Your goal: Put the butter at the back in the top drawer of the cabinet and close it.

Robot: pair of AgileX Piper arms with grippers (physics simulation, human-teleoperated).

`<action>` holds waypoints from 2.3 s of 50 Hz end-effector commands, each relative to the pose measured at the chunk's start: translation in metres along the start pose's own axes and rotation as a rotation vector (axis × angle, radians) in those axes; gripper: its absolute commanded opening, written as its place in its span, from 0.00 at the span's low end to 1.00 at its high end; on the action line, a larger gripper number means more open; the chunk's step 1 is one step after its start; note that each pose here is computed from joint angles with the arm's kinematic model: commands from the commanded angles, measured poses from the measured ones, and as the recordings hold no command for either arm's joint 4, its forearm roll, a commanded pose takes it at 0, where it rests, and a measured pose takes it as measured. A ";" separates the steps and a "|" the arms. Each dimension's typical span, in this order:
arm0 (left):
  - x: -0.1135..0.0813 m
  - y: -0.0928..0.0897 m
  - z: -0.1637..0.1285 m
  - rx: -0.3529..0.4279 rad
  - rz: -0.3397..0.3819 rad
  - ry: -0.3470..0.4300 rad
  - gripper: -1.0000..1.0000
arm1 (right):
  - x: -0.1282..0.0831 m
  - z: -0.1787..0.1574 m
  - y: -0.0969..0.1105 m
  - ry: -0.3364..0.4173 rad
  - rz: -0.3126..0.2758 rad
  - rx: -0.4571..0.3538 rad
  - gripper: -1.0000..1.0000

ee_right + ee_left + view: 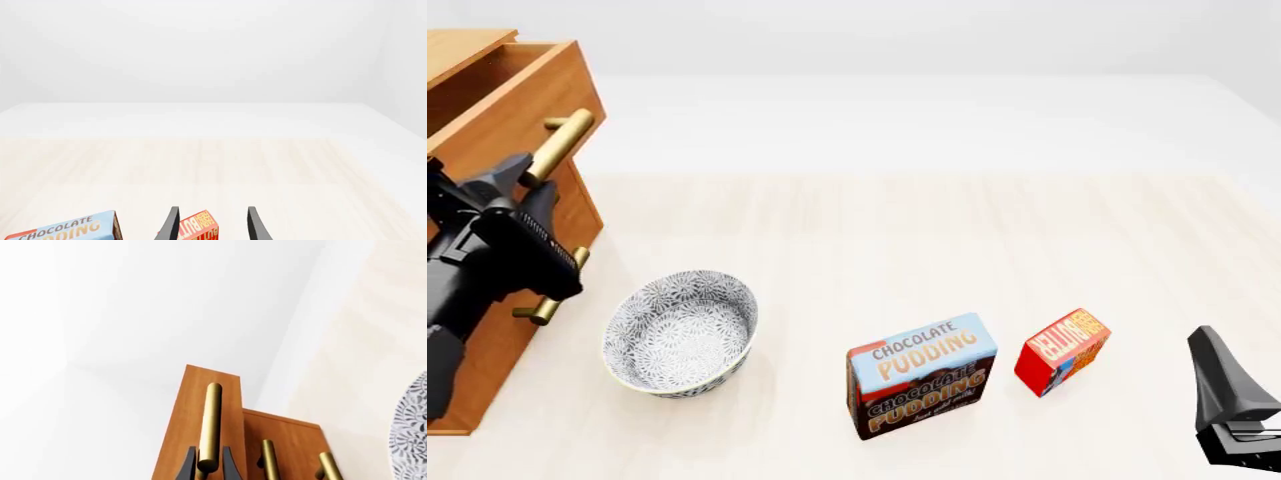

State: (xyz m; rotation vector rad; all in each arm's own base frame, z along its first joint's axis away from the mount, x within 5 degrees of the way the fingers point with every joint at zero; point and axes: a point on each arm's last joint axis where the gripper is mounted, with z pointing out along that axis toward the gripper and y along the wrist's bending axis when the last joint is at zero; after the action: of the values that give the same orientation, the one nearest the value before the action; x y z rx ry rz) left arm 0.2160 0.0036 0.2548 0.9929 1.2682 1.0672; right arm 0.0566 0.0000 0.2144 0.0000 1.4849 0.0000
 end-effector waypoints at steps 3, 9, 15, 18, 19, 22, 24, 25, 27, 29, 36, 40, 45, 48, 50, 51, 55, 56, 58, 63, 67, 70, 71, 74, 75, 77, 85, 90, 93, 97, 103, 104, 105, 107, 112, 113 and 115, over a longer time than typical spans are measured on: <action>-0.003 -0.039 -0.009 0.182 -0.009 -0.008 0.00 | 0.000 0.000 0.000 0.000 0.000 0.000 1.00; -0.004 -0.041 -0.007 0.185 -0.004 -0.013 0.00 | 0.000 0.000 0.000 0.000 0.000 0.000 1.00; -0.004 -0.044 -0.007 0.189 0.000 -0.018 0.00 | 0.000 0.000 0.000 0.000 0.000 0.000 1.00; -0.006 -0.041 -0.007 0.189 0.001 -0.020 0.00 | 0.000 0.000 0.000 0.000 0.000 0.000 1.00; -0.005 -0.042 -0.006 0.189 0.000 -0.019 0.00 | 0.000 0.000 0.000 0.000 0.000 0.000 1.00; -0.006 -0.040 -0.007 0.189 0.001 -0.019 0.00 | 0.000 0.000 0.000 0.000 0.000 0.000 1.00; -0.006 -0.039 -0.007 0.189 0.002 -0.018 0.00 | 0.000 0.000 0.000 0.000 0.000 0.000 1.00; -0.005 -0.040 -0.008 0.188 0.002 -0.019 0.00 | 0.000 0.000 0.000 0.000 0.000 0.000 1.00; -0.006 -0.042 -0.008 0.188 0.000 -0.022 0.00 | 0.000 0.000 0.000 0.000 0.000 0.000 1.00; -0.005 -0.042 -0.008 0.188 -0.001 -0.018 0.00 | 0.000 0.000 0.000 0.000 0.000 0.000 1.00; -0.005 -0.037 -0.010 0.191 -0.011 -0.010 1.00 | 0.000 0.000 0.000 0.000 0.000 0.000 1.00; -0.004 -0.039 -0.010 0.189 -0.012 -0.010 1.00 | 0.000 0.000 0.000 0.000 0.000 0.000 1.00; -0.003 -0.039 -0.010 0.183 -0.015 -0.006 1.00 | 0.000 0.000 0.000 0.000 0.000 0.000 1.00; -0.003 -0.034 -0.011 0.180 -0.017 0.000 1.00 | 0.000 0.000 0.000 0.000 0.000 0.000 1.00; -0.003 -0.032 -0.012 0.175 -0.018 0.001 1.00 | 0.000 0.000 0.000 0.000 0.000 0.000 1.00; -0.003 -0.031 -0.012 0.173 -0.019 0.002 1.00 | 0.000 0.000 0.000 0.000 0.000 0.000 1.00; -0.002 -0.030 -0.013 0.164 -0.023 0.002 1.00 | 0.000 0.000 0.000 0.000 0.000 0.000 1.00; -0.002 -0.029 -0.014 0.161 -0.024 0.002 1.00 | 0.000 0.000 0.000 0.000 0.000 0.000 1.00; -0.002 -0.028 -0.014 0.158 -0.024 0.002 1.00 | 0.000 0.000 0.000 0.000 0.000 0.000 1.00; -0.004 -0.017 -0.017 0.144 -0.027 0.005 1.00 | 0.000 0.000 0.000 0.000 0.000 0.000 1.00; -0.004 -0.016 -0.019 0.135 -0.023 0.001 1.00 | 0.000 0.000 0.000 0.000 0.000 0.000 1.00; -0.005 -0.014 -0.020 0.128 -0.023 -0.003 1.00 | 0.000 0.000 0.000 0.000 0.000 0.000 1.00; -0.006 -0.012 -0.021 0.126 -0.025 -0.005 1.00 | 0.000 0.000 0.000 0.000 0.000 0.000 1.00; -0.010 0.000 -0.023 0.117 -0.035 -0.014 1.00 | 0.000 0.000 0.000 0.000 0.000 0.000 1.00; -0.011 0.004 -0.024 0.114 -0.036 -0.015 1.00 | 0.000 0.000 0.000 0.000 0.000 0.000 1.00; -0.013 0.011 -0.027 0.106 -0.038 -0.020 1.00 | 0.000 0.000 0.000 0.000 0.000 0.000 1.00; -0.015 0.024 -0.036 0.085 -0.056 -0.023 1.00 | 0.000 0.000 0.000 0.000 0.000 0.000 1.00; -0.017 0.039 -0.043 0.070 -0.067 -0.018 1.00 | 0.000 0.000 0.000 0.000 0.000 0.000 1.00; -0.017 0.043 -0.051 0.062 -0.072 -0.016 1.00 | 0.000 0.000 0.000 0.000 0.000 0.000 1.00; -0.018 0.058 -0.061 0.048 -0.100 -0.008 1.00 | 0.000 0.000 0.000 0.000 0.000 0.000 1.00; -0.030 0.088 -0.073 0.038 -0.177 -0.045 1.00 | 0.000 0.000 0.000 0.000 0.000 0.000 1.00; -0.030 0.088 -0.073 0.038 -0.177 -0.045 1.00 | 0.000 0.000 0.000 0.000 0.000 0.000 1.00; -0.032 0.093 -0.074 0.049 -0.202 -0.046 1.00 | 0.000 0.000 0.000 0.000 0.000 0.000 1.00; -0.031 0.100 -0.082 0.043 -0.223 -0.032 1.00 | 0.000 0.000 0.000 0.000 0.000 0.000 1.00; -0.037 0.128 -0.094 0.036 -0.308 -0.030 1.00 | 0.000 0.000 0.000 0.000 0.000 0.000 1.00; -0.037 0.132 -0.096 0.032 -0.318 -0.022 1.00 | 0.000 0.000 0.000 0.000 0.000 0.000 1.00; -0.037 0.139 -0.100 0.023 -0.333 -0.019 1.00 | 0.000 0.000 0.000 0.000 0.000 0.000 1.00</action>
State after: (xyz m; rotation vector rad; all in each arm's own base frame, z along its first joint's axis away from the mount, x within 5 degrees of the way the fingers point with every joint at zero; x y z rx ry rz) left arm 0.1354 -0.0038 0.3551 0.8683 1.3524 0.8528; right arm 0.0566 0.0000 0.2144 0.0000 1.4849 0.0000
